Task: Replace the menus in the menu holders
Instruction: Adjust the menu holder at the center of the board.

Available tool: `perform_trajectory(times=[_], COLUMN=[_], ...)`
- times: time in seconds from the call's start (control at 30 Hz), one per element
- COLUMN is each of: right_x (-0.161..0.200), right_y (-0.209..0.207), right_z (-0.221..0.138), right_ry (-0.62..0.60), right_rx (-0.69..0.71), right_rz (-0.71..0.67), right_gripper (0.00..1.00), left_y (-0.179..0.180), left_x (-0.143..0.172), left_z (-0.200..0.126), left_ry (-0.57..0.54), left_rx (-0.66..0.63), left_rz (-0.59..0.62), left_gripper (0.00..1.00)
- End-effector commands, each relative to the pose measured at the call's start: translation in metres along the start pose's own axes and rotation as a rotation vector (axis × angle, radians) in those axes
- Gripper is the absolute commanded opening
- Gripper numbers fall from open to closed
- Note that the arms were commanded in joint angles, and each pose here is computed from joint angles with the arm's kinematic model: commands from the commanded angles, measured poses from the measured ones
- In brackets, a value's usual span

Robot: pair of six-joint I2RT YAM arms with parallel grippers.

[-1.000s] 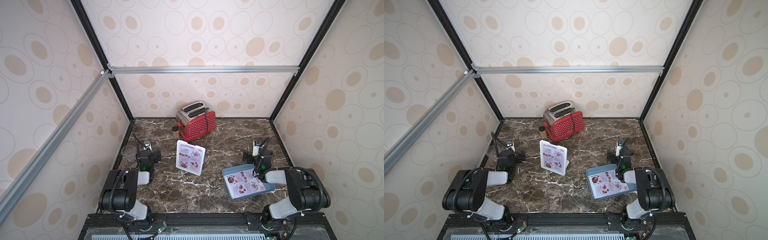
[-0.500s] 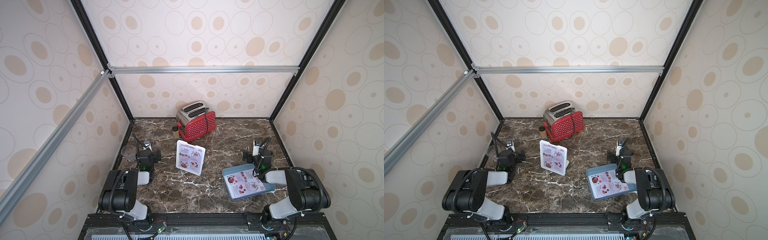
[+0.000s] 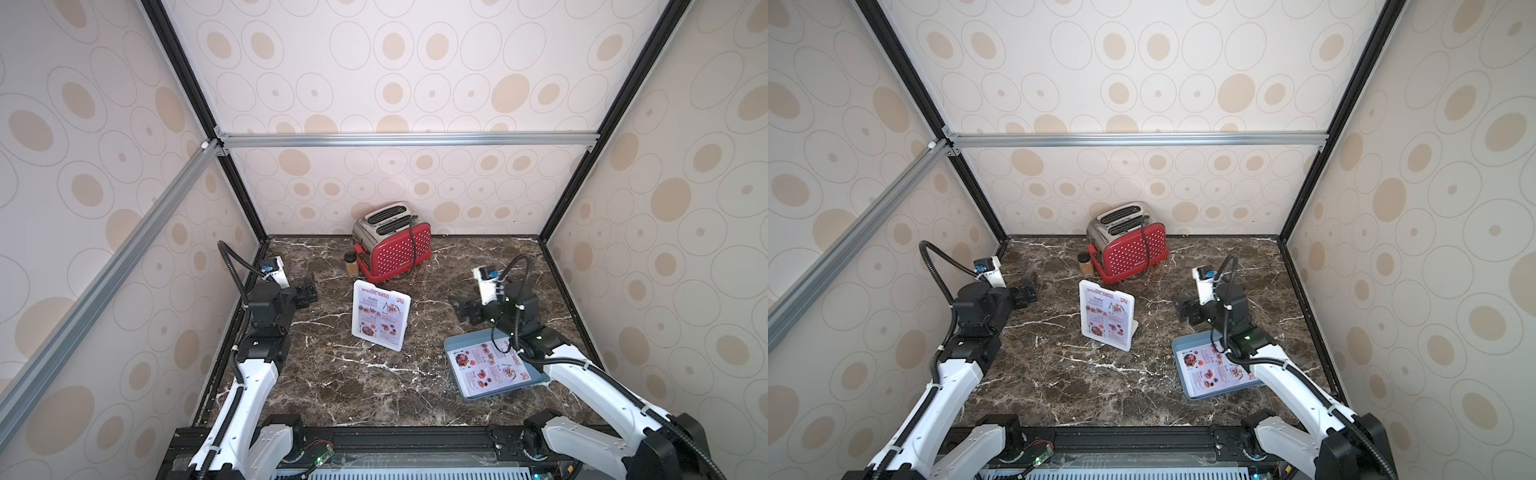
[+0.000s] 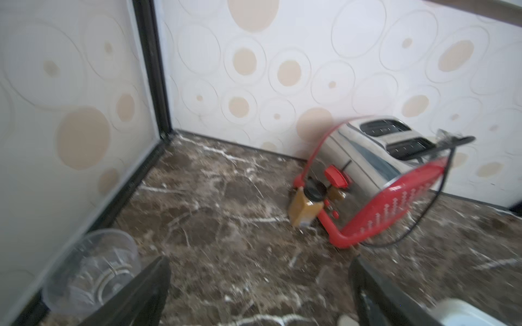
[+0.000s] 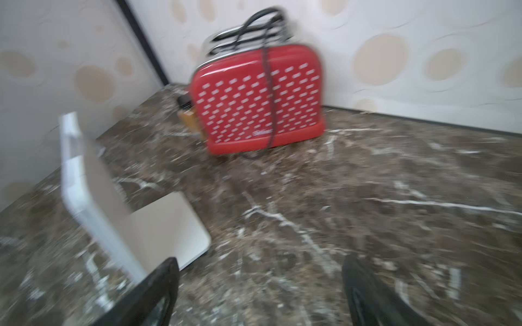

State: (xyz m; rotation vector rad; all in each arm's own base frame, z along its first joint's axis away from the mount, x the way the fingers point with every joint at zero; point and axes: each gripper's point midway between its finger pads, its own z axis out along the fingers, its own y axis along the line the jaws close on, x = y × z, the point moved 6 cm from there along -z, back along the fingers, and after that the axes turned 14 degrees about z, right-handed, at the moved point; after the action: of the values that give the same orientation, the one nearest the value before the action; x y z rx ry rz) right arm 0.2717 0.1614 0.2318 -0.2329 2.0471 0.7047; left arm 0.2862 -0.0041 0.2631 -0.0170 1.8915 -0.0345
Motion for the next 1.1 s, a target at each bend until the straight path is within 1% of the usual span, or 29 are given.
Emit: perform_trajectory(times=[0.0,0.07,0.17,0.33,0.53,0.73,0.93,1.07], right_x=[0.023,0.028,0.031,0.026,0.033,0.044,0.059,0.069], right_y=[0.044,0.070,0.094,0.101,0.104,0.113,0.127,0.137], right_z=[0.017,0.029,0.046,0.066,0.071,0.072,0.065,0.058], right_ry=[0.163,0.197,0.219,0.201,0.223,0.241,0.238,0.245], right_rx=[-0.148,-0.229,-0.301,-0.280,-0.307,-0.353,-0.435,-0.490], right_rz=[-0.038,-0.097,-0.136,-0.169,-0.180,-0.216,-0.250,-0.259], right_gripper=[0.90,0.89,0.88,0.83,0.79,0.76,0.71,0.69], left_y=[-0.032,-0.047,-0.057,-0.062,-0.074,-0.093,-0.115,-0.125], left_x=[0.028,0.033,0.046,0.067,0.076,0.082,0.086,0.088], left_z=[-0.013,-0.018,-0.024,-0.030,-0.021,-0.003,0.013,0.019], left_ry=[0.183,0.199,0.234,0.280,0.293,0.320,0.326,0.334], left_rx=[0.153,0.196,0.222,0.272,0.350,0.416,0.440,0.432], left_rz=[-0.135,-0.145,-0.173,-0.215,-0.255,-0.271,-0.236,-0.210], left_gripper=[0.95,0.94,0.91,0.86,0.80,0.78,0.75,0.73])
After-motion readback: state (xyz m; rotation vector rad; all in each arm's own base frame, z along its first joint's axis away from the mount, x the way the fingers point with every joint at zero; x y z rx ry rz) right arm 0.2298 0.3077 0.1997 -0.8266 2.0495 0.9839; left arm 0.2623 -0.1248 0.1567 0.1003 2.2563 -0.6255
